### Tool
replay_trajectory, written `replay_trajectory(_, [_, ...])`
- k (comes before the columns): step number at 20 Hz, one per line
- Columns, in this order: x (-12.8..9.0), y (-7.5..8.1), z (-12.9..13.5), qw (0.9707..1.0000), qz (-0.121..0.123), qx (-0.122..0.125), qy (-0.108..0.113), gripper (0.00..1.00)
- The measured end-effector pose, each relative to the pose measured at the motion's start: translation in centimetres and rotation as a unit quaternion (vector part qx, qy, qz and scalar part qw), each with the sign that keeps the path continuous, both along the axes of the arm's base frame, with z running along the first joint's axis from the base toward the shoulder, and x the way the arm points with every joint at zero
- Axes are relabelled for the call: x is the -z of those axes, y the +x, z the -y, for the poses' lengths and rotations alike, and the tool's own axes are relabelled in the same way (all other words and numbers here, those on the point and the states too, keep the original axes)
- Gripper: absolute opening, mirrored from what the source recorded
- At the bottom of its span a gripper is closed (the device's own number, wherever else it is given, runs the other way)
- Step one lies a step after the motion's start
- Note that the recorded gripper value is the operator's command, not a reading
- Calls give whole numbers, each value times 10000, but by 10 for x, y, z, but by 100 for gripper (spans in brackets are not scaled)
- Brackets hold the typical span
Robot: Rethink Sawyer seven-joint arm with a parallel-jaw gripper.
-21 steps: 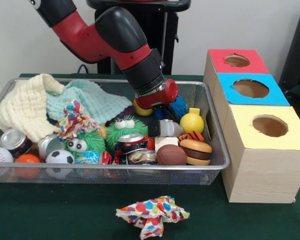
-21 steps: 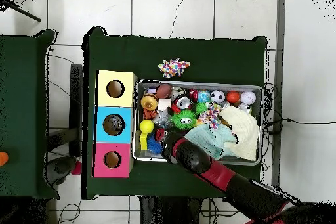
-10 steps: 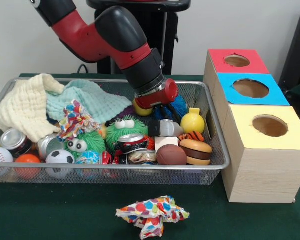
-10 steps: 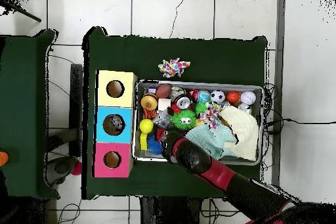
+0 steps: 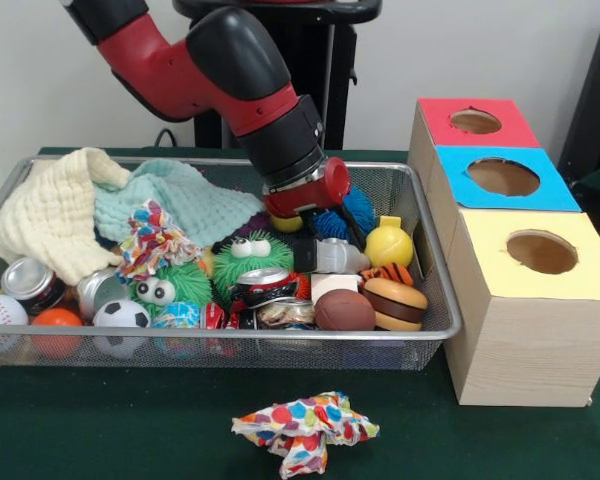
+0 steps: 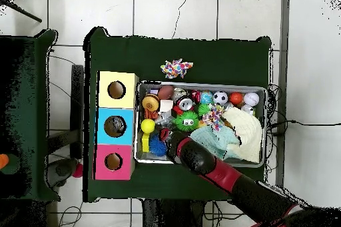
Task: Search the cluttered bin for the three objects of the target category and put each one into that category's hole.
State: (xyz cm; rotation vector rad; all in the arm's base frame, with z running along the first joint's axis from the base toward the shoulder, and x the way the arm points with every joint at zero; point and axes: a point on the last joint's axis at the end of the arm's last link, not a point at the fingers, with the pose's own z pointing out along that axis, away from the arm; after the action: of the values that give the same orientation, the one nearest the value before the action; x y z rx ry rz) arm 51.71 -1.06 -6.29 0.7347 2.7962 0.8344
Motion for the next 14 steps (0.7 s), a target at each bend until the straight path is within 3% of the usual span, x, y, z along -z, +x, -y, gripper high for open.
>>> replay_trajectory(9, [-5,5,-2,9999,-2,-83,-97,100])
replay_trajectory(11, [-7,3,-3,9996,-62,-204,-169,100])
replay_trajectory(14, [-12,-9,-7,9966,-374,-638,-359,100])
